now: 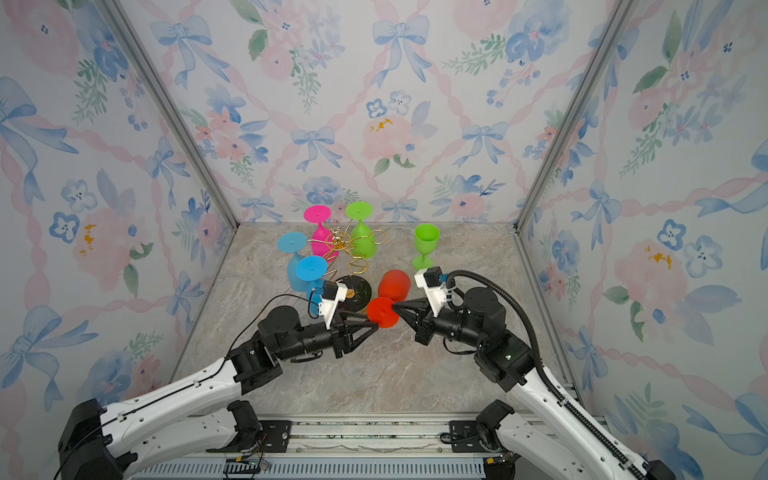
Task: Take the wine glass off the wine glass rack
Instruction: 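Close the left gripper on the red glass's foot beside the right gripper, then open the right gripper and withdraw it while the left gripper holds the glass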
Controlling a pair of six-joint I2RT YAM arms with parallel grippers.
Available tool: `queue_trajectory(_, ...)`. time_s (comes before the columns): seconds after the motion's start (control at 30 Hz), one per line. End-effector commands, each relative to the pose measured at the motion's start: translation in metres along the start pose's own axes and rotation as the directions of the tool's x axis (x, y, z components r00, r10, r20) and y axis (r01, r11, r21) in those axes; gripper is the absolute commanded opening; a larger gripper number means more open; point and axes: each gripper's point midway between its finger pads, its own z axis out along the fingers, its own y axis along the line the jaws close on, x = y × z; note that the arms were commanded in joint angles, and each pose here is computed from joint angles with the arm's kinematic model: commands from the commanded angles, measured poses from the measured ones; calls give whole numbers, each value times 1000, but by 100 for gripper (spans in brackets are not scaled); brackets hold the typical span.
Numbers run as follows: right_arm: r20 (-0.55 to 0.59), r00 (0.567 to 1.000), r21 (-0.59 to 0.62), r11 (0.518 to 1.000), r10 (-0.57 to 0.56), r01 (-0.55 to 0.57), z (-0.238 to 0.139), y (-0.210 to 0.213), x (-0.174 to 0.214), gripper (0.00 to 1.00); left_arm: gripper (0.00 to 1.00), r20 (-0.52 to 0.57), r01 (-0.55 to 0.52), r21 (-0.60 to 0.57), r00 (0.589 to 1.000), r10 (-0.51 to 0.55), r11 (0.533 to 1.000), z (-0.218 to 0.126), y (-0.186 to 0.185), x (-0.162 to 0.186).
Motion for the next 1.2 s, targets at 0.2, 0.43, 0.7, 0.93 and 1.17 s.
queue_trajectory(0.2, 18, 1000, -12, 1000, 14, -14, -1, 1, 9, 0, 29, 57, -21, 97, 998, 16, 995, 0, -26, -24)
queue_trajectory(0.43, 42, 999, -7, 1000, 26, -26, -4, 1, 13, 0, 18, 49, -18, 110, 999, 12, 994, 2, -28, -23)
queue_trajectory(0.7, 5, 999, -10, 999, 38, -38, -2, 2, 24, 0, 5, 40, -13, 118, 999, 8, 993, 6, -27, -20)
queue_trajectory(0.93, -11, 999, 15, 999, 44, -44, -10, 2, 27, 10, 0, 35, -14, 123, 999, 10, 992, 6, -28, -19)
queue_trajectory(1.17, -23, 999, 51, 998, 46, -45, -26, 5, 23, 28, 0, 15, -34, 133, 999, 32, 991, 7, -27, -13)
